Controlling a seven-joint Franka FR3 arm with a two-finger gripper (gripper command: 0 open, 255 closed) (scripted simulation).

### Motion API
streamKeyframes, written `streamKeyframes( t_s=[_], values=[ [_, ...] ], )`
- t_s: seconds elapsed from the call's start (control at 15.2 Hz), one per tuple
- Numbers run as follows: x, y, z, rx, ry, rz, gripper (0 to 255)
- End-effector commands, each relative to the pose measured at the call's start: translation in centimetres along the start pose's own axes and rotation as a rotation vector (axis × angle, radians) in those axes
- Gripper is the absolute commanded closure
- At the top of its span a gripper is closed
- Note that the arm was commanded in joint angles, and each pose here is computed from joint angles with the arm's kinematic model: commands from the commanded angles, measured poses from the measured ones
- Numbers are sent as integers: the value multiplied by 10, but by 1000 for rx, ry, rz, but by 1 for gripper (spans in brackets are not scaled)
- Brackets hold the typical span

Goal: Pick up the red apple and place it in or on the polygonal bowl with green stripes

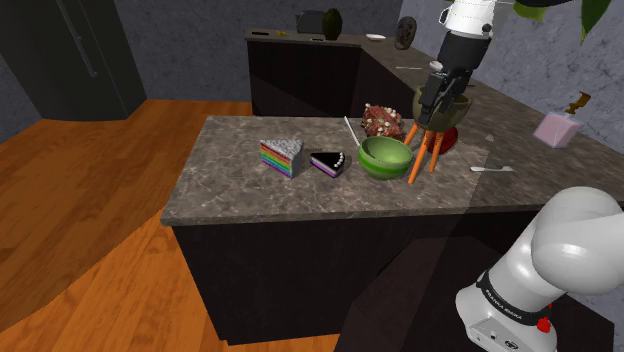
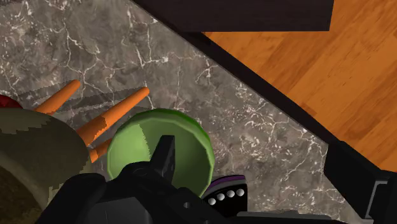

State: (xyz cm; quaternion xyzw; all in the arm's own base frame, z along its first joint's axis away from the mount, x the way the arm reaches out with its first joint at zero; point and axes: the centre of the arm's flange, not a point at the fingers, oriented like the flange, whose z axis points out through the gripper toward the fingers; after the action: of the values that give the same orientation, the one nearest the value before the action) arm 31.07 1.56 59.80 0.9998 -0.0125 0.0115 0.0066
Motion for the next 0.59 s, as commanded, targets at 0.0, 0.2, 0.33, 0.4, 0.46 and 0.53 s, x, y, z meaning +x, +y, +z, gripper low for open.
streamKeyframes(
  t_s=[0.0,0.2,0.33,0.4,0.46,0.53],
  values=[
    [0,0,0,0,0,0,0],
    [11,33,13,-9,17,37,0],
    [18,56,22,-16,29,62,0],
    [21,67,26,-19,34,74,0],
    [24,78,30,-22,40,87,0],
    [27,90,35,-25,46,99,0]
  ],
)
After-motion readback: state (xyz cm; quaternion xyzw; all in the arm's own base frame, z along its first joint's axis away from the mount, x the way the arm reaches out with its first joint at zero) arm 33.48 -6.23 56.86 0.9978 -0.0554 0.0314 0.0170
